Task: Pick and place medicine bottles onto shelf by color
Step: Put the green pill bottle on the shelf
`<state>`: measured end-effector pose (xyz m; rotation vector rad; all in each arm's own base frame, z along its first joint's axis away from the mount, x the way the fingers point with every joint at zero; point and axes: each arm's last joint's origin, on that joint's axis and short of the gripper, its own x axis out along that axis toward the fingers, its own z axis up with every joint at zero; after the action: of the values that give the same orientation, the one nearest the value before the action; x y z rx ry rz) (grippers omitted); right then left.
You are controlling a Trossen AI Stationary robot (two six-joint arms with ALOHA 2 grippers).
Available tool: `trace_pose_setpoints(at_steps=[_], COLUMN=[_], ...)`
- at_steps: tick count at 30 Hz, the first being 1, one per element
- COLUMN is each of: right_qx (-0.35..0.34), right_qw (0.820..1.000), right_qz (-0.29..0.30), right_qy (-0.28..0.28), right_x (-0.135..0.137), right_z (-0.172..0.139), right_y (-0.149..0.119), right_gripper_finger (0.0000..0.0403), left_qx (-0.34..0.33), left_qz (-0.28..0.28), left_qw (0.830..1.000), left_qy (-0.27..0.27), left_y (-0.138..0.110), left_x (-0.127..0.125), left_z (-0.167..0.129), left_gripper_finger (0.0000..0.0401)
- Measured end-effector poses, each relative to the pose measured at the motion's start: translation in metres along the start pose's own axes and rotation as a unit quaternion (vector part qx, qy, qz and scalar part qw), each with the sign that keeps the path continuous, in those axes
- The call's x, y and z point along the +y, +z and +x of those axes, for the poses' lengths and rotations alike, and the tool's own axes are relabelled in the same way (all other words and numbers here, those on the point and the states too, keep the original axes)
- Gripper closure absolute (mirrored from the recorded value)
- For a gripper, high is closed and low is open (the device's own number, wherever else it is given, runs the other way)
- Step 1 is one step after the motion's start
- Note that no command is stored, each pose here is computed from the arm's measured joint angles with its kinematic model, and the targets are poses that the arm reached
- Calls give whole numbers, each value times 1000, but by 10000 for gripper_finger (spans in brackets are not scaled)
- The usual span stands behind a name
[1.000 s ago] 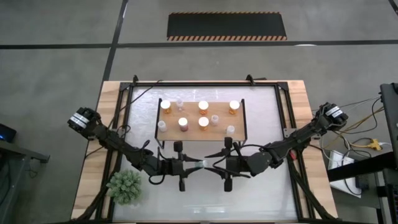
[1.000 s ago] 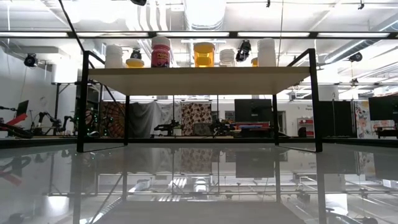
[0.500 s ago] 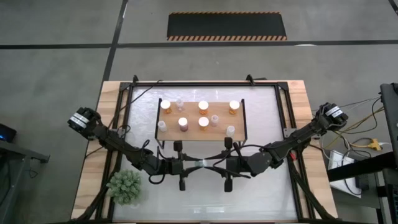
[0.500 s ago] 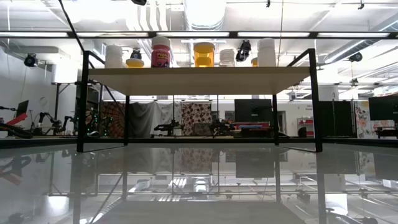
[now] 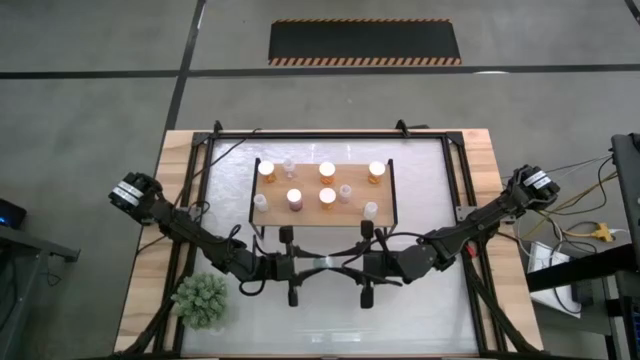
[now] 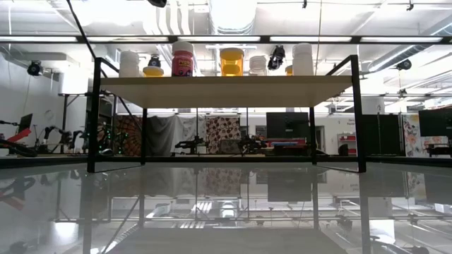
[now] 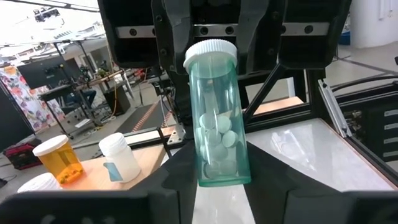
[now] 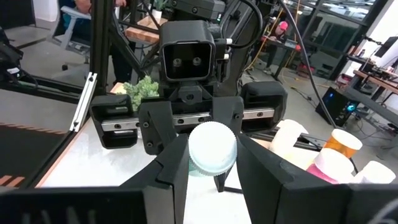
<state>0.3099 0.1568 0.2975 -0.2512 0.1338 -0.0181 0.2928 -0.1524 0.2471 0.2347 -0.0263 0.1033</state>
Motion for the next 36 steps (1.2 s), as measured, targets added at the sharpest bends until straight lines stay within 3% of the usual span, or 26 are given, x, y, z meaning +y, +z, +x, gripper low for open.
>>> trace_pose_setpoints(at_steps=[8,15,22,29,36], right_qx=[17,71,139,226,288], right_qw=[1000,996,986,958,944], right_qz=[15,41,46,51,91], right_qy=[-2,-18,-74,-168,-130], right_x=[-5,-32,-85,-164,-221], right_z=[-6,-19,-24,-22,-22], right_y=[6,29,57,59,28], right_gripper_finger=[297,297,297,297,297], left_qx=[-4,-4,16,16,19], left_qz=[-12,-11,7,16,30], left_qw=[1000,1000,1000,1000,999], left_qy=[1,4,-1,0,1], left_y=[4,12,31,43,44], left_x=[3,13,32,45,47], left_z=[-2,-12,-31,-44,-46], left_gripper_finger=[245,212,209,208,208])
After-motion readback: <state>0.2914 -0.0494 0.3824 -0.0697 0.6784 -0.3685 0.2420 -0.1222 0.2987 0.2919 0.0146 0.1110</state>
